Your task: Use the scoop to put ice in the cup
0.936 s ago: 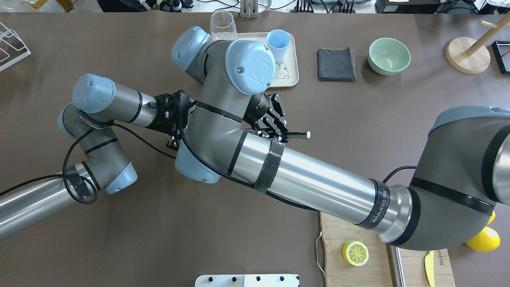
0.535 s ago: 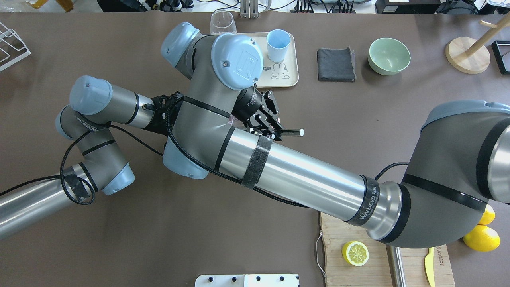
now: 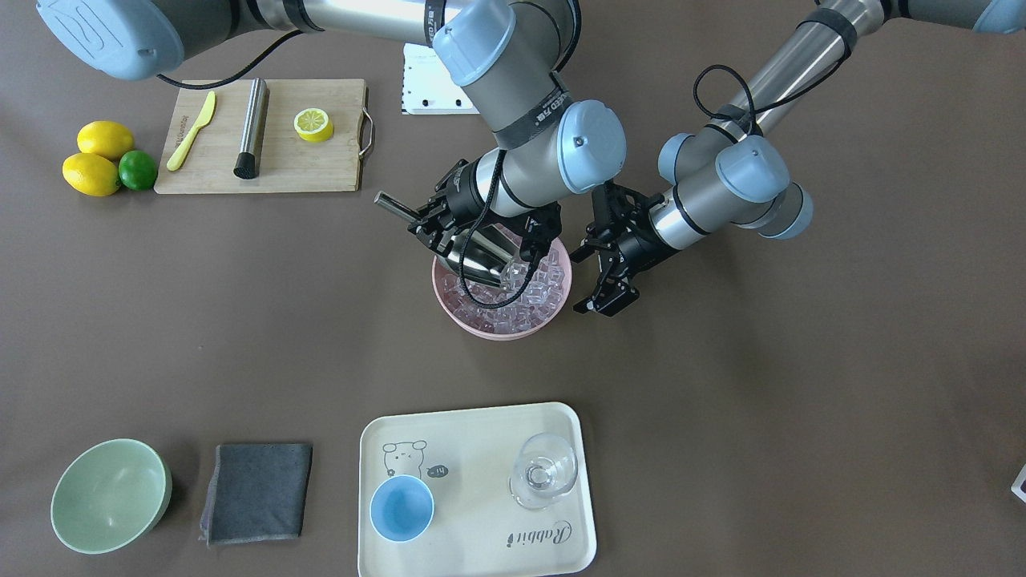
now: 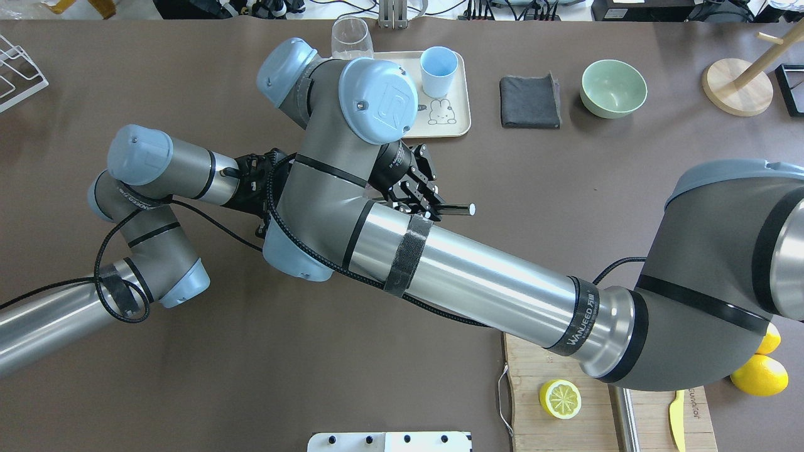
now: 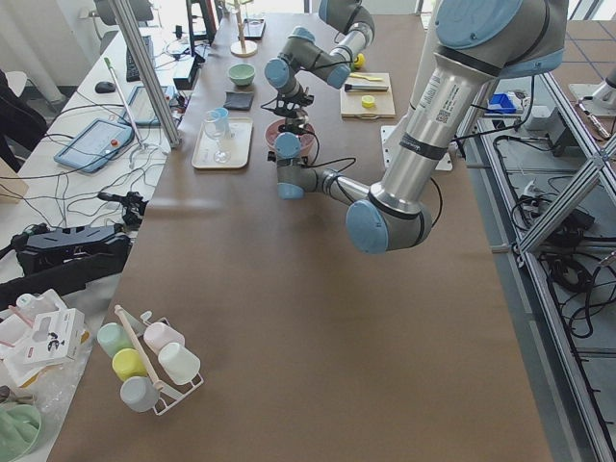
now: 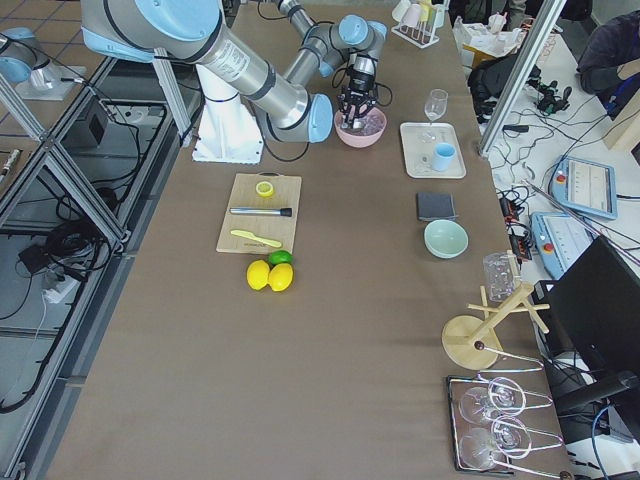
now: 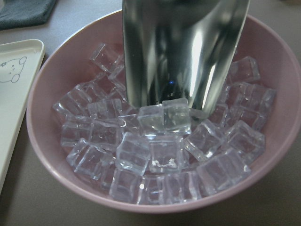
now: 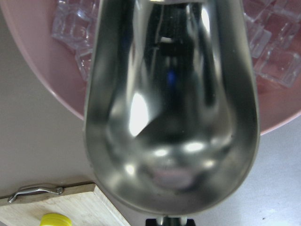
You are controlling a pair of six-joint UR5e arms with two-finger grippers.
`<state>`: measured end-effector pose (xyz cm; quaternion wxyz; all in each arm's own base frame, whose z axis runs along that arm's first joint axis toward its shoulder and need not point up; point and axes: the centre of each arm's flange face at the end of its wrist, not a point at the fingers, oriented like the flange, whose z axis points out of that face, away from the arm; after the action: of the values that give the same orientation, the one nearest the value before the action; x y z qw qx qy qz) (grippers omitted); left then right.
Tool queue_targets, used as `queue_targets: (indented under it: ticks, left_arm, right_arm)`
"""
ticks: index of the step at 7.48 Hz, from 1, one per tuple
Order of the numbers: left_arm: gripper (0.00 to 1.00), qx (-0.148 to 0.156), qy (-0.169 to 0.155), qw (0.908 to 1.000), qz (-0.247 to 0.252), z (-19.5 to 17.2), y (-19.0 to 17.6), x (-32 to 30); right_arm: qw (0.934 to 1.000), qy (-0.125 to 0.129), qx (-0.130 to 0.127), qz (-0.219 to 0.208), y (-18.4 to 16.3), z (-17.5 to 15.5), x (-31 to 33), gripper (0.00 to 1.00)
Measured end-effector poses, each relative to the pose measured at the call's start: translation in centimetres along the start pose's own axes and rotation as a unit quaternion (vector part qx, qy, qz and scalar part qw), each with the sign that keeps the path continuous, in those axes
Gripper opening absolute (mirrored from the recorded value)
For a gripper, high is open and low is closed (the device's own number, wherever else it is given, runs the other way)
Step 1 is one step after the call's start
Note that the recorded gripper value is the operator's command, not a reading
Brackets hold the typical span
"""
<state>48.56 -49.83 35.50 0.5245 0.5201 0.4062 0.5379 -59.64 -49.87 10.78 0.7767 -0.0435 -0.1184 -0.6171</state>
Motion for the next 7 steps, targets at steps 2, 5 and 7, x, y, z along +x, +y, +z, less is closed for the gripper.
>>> queue_targets:
  ticks: [2, 5, 7]
  left_arm:
    - [0.97, 0.004, -0.005, 1.0000, 0.003, 0.0, 0.3, 0.0]
    - [0.97, 0.006, -0.010, 0.9999, 0.004, 0.3, 0.9, -0.2]
    - [0.97, 0.004, -0.013, 0.9999, 0.003, 0.4, 1.1, -0.3]
  right_arm:
    - [0.9997, 0.007, 0.021, -0.006, 0.2, -0.3, -0.2, 0.00]
    - [0.9986, 0.016, 0.048, -0.013, 1.7, 0.0, -0.6, 0.00]
    - [0.9978, 0.021, 0.061, -0.017, 1.7, 0.6, -0.4, 0.00]
